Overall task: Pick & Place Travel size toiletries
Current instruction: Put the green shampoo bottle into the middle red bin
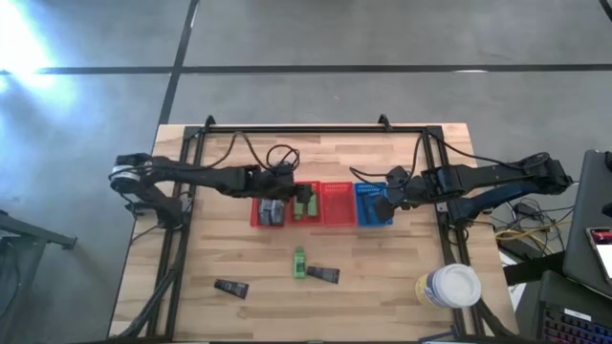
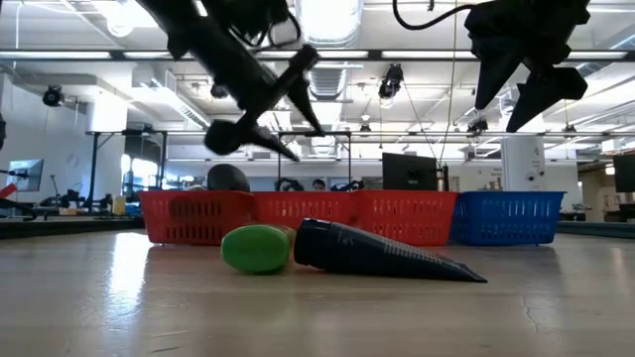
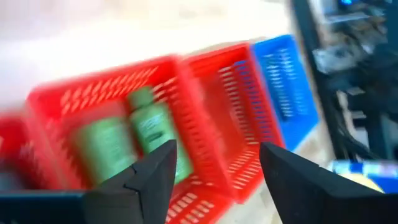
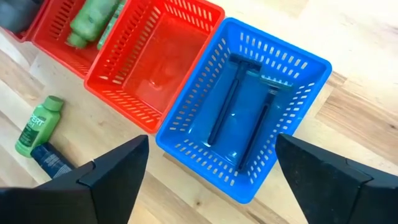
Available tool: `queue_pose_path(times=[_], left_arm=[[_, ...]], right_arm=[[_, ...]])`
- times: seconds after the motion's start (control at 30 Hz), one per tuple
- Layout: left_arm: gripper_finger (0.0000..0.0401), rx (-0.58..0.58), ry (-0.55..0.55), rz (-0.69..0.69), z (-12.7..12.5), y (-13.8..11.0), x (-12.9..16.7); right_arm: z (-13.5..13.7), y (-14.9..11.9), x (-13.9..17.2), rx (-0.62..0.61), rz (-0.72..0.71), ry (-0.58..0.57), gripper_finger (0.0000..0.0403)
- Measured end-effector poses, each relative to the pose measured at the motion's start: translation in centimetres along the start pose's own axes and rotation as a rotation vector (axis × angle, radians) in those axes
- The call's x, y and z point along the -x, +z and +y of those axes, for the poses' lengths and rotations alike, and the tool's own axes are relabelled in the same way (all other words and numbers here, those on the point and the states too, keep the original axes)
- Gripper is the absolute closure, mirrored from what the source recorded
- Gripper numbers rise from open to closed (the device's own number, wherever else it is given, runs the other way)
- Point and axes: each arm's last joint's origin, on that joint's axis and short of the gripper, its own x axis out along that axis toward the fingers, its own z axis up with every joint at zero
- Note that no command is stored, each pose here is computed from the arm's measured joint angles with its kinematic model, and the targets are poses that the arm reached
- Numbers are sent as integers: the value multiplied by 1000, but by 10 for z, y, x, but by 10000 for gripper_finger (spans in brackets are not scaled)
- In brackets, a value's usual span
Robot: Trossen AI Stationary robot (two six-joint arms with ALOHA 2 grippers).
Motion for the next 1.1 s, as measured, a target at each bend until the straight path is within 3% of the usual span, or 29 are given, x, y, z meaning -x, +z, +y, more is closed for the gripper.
queue_pose_path(times=[0.07,0.2,0.3,0.4,0.57,0.7,0.93,1.1], left_arm=[[167,-187,-98,4,-11,2,9],[174,-881,-410,84,-39,-17,39],[176,-1231,-444,146,-39,-45,47],[176,-1455,-422,227,-32,-64,40],[176,-1739,-422,323,-21,-86,16],[176,-1887,-452,388,-24,-91,4],[176,-2068,-508,599,-30,-99,-16],[176,-2070,-514,605,-46,-99,-31]], right_arm=[[0,0,0,3,1,-2,53],[-1,0,0,10,6,-4,60],[-1,-1,0,12,14,-2,68],[-1,-1,0,12,26,1,74],[-1,-2,0,10,37,4,83],[-1,-2,0,9,48,6,85],[-1,-2,0,3,56,4,69],[-1,-2,0,3,56,5,58]])
